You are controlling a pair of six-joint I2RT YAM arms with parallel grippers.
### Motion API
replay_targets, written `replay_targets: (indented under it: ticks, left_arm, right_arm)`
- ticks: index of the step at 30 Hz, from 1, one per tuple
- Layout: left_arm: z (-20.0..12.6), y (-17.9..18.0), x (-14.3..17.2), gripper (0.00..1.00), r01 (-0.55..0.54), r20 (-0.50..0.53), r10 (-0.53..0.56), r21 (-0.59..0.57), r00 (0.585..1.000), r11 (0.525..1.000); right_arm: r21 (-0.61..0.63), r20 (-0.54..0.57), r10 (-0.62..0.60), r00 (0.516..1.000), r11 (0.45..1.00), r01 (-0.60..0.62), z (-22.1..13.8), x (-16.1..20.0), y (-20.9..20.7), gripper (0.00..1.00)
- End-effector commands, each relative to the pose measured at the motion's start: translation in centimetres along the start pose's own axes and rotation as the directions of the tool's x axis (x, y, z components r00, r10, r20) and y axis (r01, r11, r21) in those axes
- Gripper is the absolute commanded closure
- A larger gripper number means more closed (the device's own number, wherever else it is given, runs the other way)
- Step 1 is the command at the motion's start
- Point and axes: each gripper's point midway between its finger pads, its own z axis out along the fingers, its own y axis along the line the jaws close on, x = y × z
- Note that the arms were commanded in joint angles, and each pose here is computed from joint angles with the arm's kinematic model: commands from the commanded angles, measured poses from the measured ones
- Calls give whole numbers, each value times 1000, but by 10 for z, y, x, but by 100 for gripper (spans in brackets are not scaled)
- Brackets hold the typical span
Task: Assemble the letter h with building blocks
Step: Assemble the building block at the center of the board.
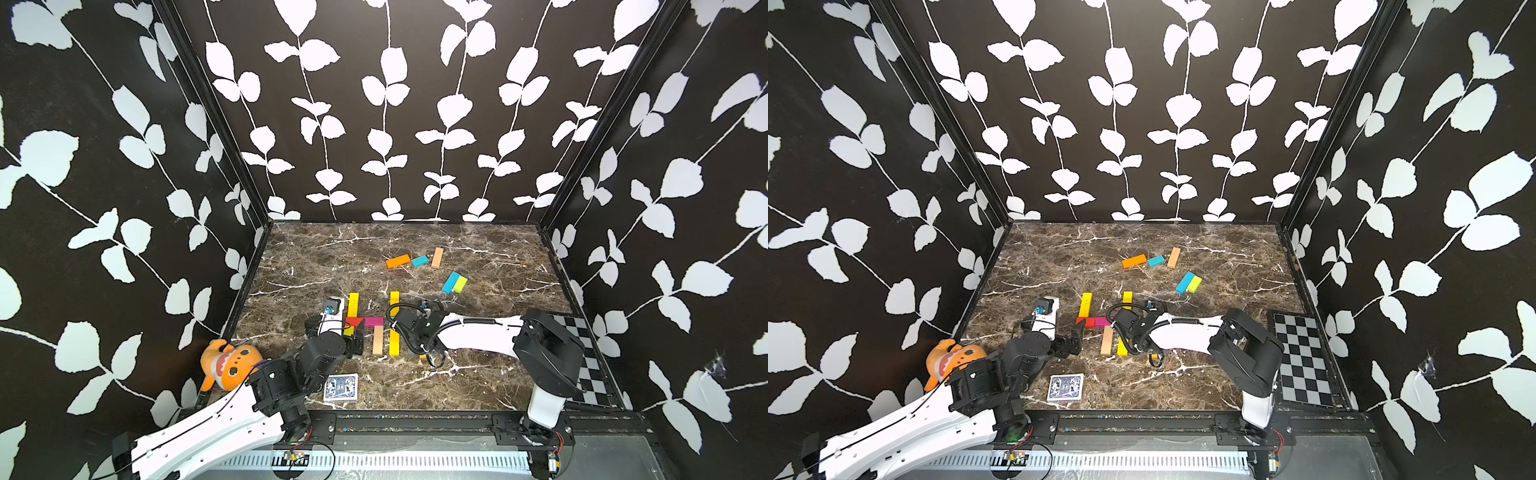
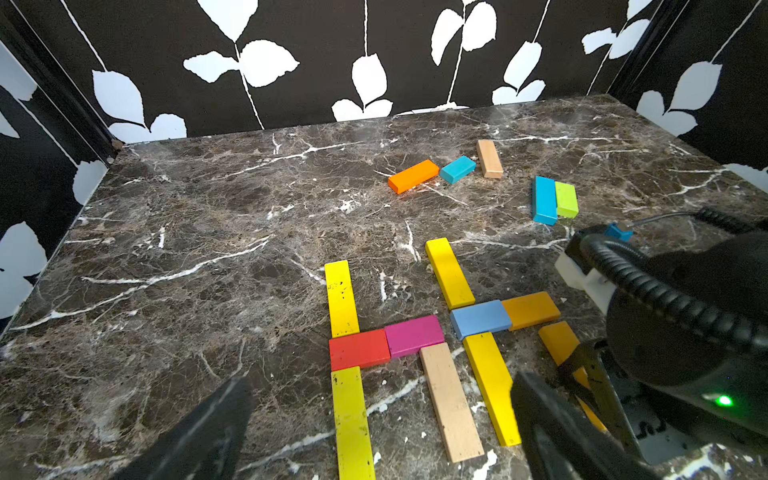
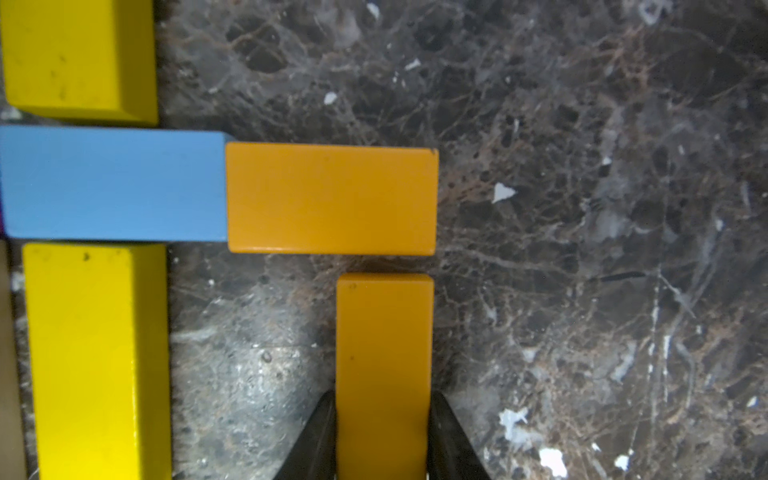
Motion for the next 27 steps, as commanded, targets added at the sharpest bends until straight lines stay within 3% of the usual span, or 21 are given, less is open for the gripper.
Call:
replay_targets:
  ticks: [1,7,18,27]
  left_arm:
    - [1,4,5,1,-20,-14,20,-21,1000,1000]
    - [2,4,5,1,-24,-14,23,-24,1000,999]
    - [3,2,5,1,-29,-19,28,-23,999,999]
    - [4,1,5,1,-27,-23,27,-20,999,999]
  right_arm:
    - [17,19,9,1000,1000,-9,1,-8,-1,67]
    - [15,18,8,1000,1000,-8,2,-9,0,64]
    - [-20,49,4,999,1000,-3,-3,-16,6,40]
    - [-78,185,-11,983,997,25,-31,-45,11,19]
